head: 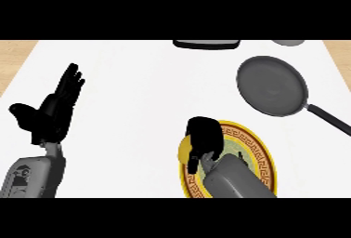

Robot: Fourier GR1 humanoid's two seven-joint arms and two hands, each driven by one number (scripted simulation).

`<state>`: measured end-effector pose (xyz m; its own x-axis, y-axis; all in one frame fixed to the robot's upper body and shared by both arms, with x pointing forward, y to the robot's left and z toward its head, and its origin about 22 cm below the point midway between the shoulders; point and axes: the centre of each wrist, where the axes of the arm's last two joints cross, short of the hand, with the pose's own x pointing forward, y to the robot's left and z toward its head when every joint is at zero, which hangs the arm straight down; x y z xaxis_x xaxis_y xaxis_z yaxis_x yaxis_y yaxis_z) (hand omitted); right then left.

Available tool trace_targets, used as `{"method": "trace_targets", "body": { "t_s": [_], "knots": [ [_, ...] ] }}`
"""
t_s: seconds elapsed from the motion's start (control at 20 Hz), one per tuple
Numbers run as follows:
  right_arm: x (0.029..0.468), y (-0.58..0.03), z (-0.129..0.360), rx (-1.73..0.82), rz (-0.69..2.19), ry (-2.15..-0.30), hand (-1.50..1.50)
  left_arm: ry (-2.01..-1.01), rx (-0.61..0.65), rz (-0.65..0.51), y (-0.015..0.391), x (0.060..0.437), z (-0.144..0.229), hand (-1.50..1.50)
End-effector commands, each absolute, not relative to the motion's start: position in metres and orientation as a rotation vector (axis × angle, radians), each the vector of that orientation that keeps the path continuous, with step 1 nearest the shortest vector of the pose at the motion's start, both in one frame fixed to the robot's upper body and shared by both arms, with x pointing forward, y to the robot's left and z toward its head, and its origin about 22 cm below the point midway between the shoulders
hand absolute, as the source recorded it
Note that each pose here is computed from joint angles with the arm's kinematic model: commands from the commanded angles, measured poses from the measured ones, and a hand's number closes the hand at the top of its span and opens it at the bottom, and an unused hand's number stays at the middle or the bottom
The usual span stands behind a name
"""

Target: Pick the lemon from the plate and place it in the pan

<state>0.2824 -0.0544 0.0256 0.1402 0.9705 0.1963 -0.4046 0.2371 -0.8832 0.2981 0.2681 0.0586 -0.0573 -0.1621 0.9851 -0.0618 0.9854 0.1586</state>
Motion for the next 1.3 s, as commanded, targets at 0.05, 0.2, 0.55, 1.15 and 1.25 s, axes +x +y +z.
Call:
{"method": "trace_targets", "body": {
  "t_s": [0.05, 0.2, 0.55, 1.15, 1.25],
  "knots": [
    [0.320, -0.023, 0.063, -0.850, 1.000, -0.914, 1.50, -1.645, 0.144, -0.107, 0.262, 0.315, 0.064, 0.00],
    [0.324, -0.003, 0.094, -1.041, 0.914, -1.111, 1.50, -1.628, 0.152, -0.096, 0.254, 0.308, 0.053, 0.00],
    [0.321, 0.016, 0.119, -1.170, 0.699, -1.285, 1.50, -1.623, 0.174, -0.074, 0.264, 0.298, 0.056, 0.00],
    [0.378, -0.058, 0.144, -1.138, 0.254, -1.432, 1.50, -1.614, 0.205, -0.058, 0.287, 0.295, 0.049, 0.00],
    [0.387, -0.097, 0.147, -1.134, 0.227, -1.422, 1.50, -1.632, 0.194, -0.048, 0.278, 0.291, 0.037, 0.00]
  ]
}}
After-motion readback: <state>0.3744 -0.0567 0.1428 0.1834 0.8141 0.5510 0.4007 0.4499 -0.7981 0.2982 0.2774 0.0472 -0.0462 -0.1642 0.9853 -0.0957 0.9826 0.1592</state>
